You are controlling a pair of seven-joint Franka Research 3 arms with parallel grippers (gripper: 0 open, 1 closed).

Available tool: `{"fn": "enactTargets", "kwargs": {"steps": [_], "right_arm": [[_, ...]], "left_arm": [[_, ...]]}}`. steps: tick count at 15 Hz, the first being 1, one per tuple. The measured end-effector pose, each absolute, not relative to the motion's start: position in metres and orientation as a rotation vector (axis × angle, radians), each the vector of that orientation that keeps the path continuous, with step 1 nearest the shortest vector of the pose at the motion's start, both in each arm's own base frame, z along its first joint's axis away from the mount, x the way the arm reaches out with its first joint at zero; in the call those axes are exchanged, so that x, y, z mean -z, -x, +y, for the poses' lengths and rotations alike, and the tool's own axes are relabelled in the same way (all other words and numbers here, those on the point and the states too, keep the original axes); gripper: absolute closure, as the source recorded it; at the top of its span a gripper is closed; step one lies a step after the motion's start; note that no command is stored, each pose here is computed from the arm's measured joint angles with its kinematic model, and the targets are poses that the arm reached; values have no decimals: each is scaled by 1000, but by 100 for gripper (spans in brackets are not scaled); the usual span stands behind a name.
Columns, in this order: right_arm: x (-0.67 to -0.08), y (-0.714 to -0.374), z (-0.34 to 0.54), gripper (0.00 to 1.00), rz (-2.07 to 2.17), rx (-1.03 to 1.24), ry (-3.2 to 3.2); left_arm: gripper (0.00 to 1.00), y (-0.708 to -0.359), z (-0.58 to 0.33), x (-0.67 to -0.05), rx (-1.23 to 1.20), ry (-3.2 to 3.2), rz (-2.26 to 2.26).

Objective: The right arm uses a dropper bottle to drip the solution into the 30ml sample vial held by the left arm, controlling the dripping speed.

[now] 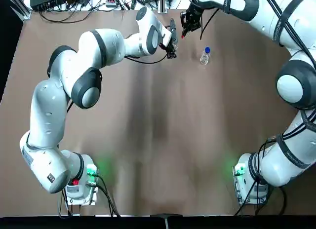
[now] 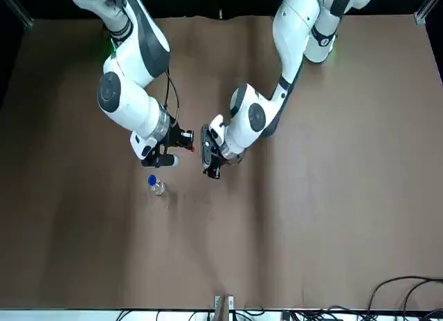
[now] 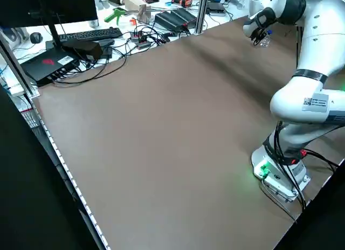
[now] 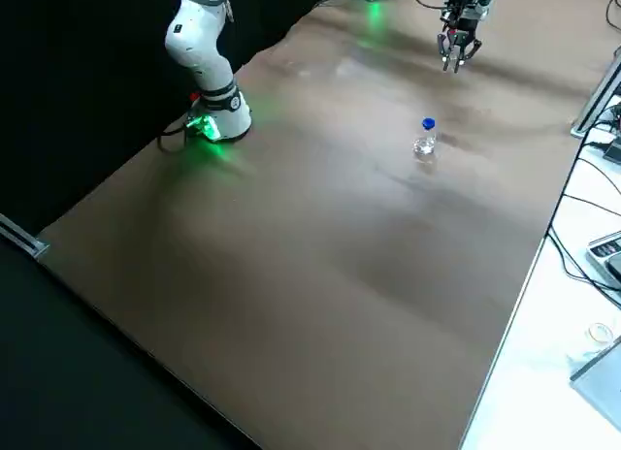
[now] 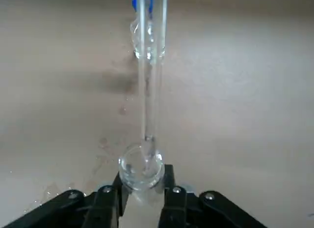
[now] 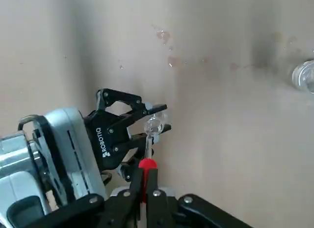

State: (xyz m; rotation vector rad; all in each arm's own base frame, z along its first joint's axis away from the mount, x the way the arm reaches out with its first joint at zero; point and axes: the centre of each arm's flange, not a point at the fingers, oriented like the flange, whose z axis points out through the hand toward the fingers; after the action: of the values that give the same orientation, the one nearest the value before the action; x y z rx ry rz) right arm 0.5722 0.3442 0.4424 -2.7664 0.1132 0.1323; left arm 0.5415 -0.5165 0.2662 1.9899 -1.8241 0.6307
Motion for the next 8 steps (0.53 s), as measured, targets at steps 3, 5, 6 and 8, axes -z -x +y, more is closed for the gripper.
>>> {"fn": "enactTargets", "kwargs": {"steps": [3,5,6,8], "right_arm": [[-442,-574,342,94,120,-130,2767],[-442,-574,341,94,122,-130,2768],[-442,-574,341,94,122,-130,2768],[-442,-574,341,94,122,-129,2768]], "left_arm": [[69,-541,-517,-266,-631,-1990,-1824],[69,-542,-517,-266,-631,-1990,-1824],[69,-541,-517,-266,-631,-1990,-1824],[69,-542,-517,-266,-631,-1990,-1824]]}}
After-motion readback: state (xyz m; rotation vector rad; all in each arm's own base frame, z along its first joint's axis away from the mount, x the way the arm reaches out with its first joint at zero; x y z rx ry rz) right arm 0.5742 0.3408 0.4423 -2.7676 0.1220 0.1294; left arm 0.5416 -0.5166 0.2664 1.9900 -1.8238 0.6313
